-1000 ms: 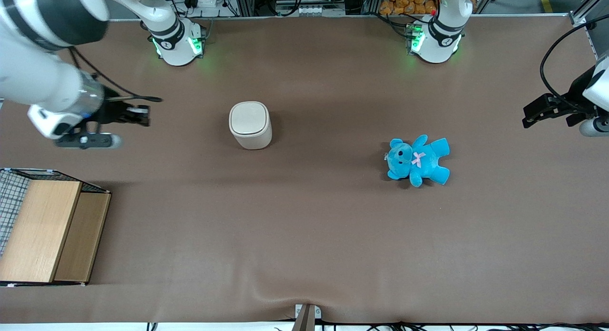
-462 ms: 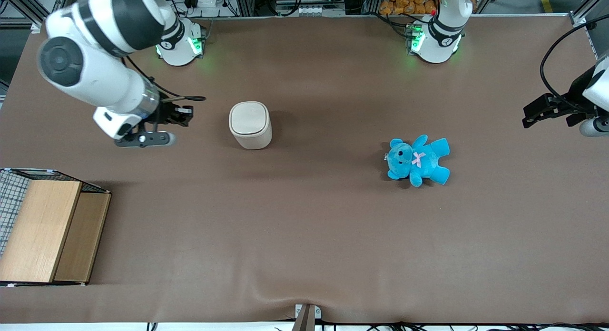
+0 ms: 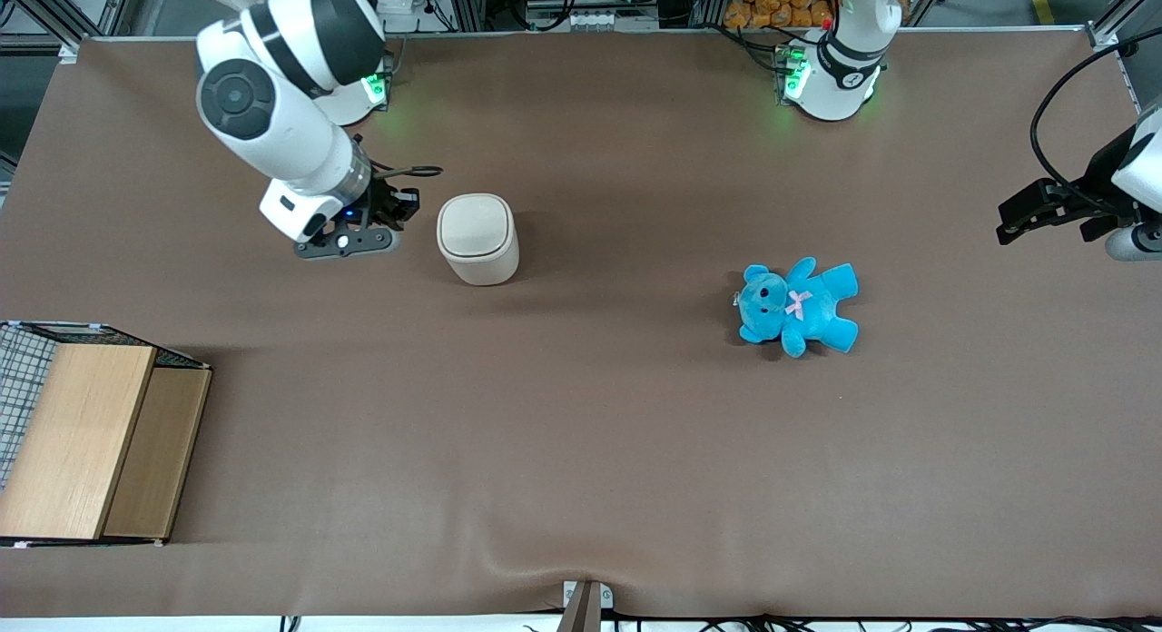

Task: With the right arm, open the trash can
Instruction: 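Move the right gripper over to the white trash can's lid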

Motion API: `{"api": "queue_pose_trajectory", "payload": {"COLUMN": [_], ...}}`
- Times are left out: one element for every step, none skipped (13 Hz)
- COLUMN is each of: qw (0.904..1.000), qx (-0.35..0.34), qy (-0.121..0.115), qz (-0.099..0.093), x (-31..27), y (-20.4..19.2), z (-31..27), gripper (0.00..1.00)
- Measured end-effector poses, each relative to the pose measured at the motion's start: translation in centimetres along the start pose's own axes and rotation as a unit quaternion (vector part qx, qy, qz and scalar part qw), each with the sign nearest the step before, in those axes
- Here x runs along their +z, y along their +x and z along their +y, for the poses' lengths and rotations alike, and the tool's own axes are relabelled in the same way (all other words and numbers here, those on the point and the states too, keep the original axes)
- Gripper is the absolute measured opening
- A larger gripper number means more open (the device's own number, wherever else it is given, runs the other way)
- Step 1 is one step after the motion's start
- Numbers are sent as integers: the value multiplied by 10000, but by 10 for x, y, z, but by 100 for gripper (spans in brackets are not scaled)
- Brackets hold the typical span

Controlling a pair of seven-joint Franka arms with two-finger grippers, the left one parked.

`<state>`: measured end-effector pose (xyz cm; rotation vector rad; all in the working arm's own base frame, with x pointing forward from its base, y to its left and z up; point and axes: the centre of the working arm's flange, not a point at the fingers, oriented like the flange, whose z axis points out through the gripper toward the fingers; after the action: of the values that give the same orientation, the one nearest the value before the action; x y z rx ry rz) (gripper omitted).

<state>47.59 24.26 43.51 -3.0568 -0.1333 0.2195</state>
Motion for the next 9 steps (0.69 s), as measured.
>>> {"api": "queue_pose_trajectory", "payload": {"qw": [10000, 10000, 9999, 9999, 9999, 9999, 9999, 9998, 9997], "qx": [-22, -51, -63, -78, -96, -112, -133, -156, -174], "qy": [11, 35, 31, 16, -1, -12, -20, -26, -30], "qz": [37, 62, 80, 71, 34, -13, -58, -103, -143], "x": [11, 21, 30, 38, 45, 51, 57, 62, 69], "y": [-4, -8, -12, -16, -19, -21, -22, -23, -24], "z": [-3, -9, -15, -19, -20, -21, -23, -25, -26], "gripper": [1, 1, 1, 1, 1, 1, 1, 1, 1]}}
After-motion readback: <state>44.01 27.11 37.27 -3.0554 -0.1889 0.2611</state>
